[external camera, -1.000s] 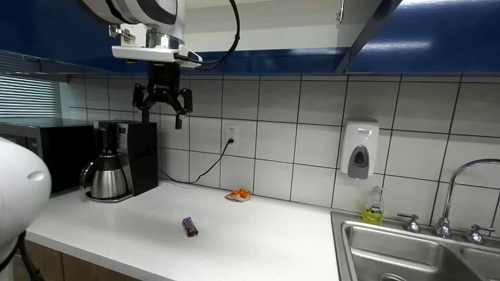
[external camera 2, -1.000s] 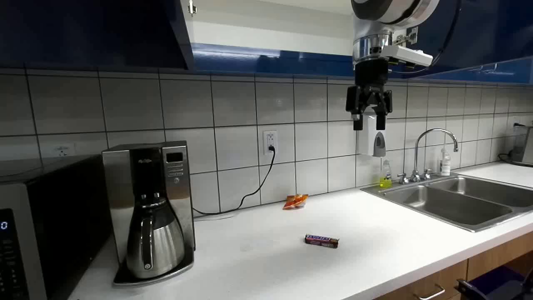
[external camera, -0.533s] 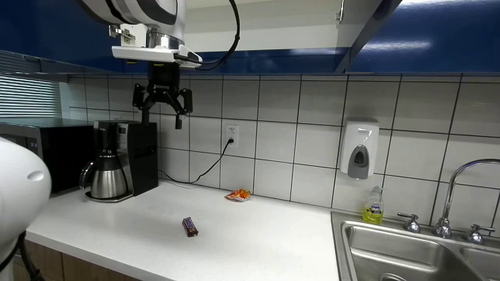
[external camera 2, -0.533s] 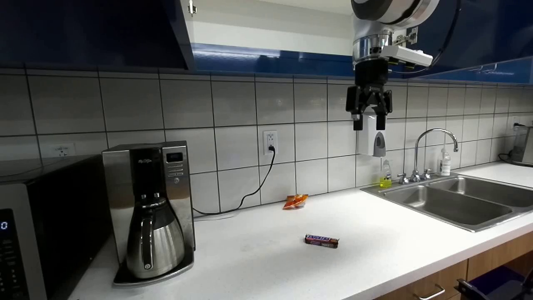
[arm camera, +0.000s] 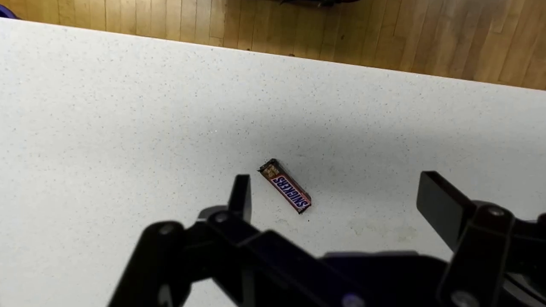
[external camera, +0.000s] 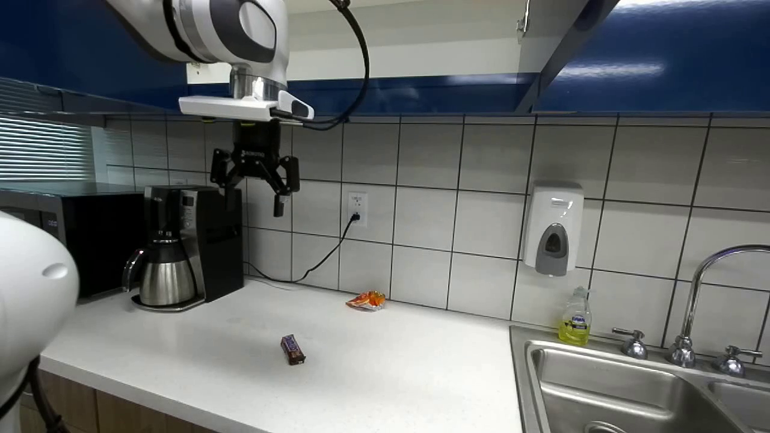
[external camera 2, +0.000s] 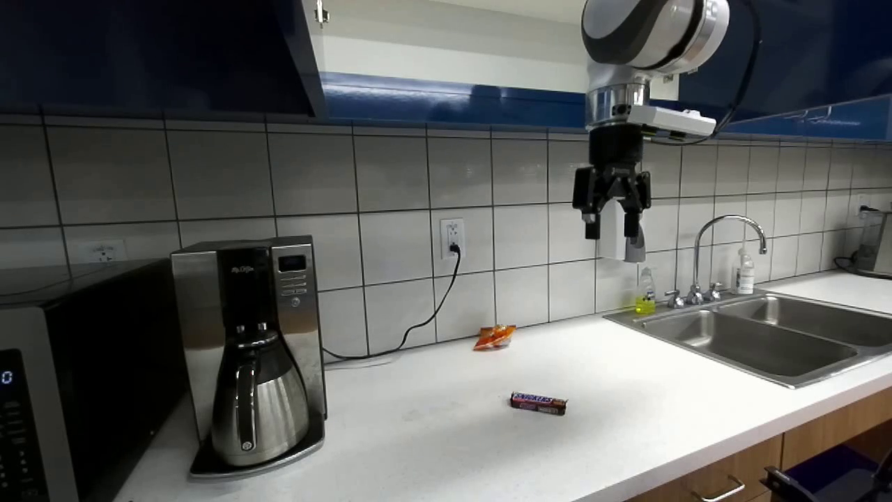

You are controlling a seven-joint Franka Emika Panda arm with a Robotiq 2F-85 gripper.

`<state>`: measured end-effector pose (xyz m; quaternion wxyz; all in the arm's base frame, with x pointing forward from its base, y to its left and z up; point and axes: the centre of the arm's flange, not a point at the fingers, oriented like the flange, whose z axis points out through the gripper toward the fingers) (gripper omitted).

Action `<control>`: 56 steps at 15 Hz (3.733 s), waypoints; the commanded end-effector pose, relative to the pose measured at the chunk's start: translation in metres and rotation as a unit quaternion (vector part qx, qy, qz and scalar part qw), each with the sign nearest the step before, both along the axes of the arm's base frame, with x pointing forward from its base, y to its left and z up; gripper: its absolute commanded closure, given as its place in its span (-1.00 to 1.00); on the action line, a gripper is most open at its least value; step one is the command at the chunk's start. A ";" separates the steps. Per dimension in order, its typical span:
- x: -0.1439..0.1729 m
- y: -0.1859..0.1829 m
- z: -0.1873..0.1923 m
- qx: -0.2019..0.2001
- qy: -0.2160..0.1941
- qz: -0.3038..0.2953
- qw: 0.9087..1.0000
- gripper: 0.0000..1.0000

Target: Put the candy bar in the open cabinet

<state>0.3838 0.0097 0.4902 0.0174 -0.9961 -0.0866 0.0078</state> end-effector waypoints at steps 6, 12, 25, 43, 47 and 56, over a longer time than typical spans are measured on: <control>0.034 0.011 -0.067 -0.013 -0.008 -0.010 1.000 -1.00; 0.066 0.023 -0.120 -0.019 0.000 -0.001 1.000 -1.00; 0.133 0.023 -0.223 -0.024 0.039 -0.013 0.999 -1.00; 0.159 0.030 -0.291 -0.046 0.073 0.006 0.996 -1.00; 0.160 0.029 -0.288 -0.052 0.070 0.009 0.996 -1.00; 0.168 0.025 -0.294 -0.082 0.073 0.118 0.987 -1.00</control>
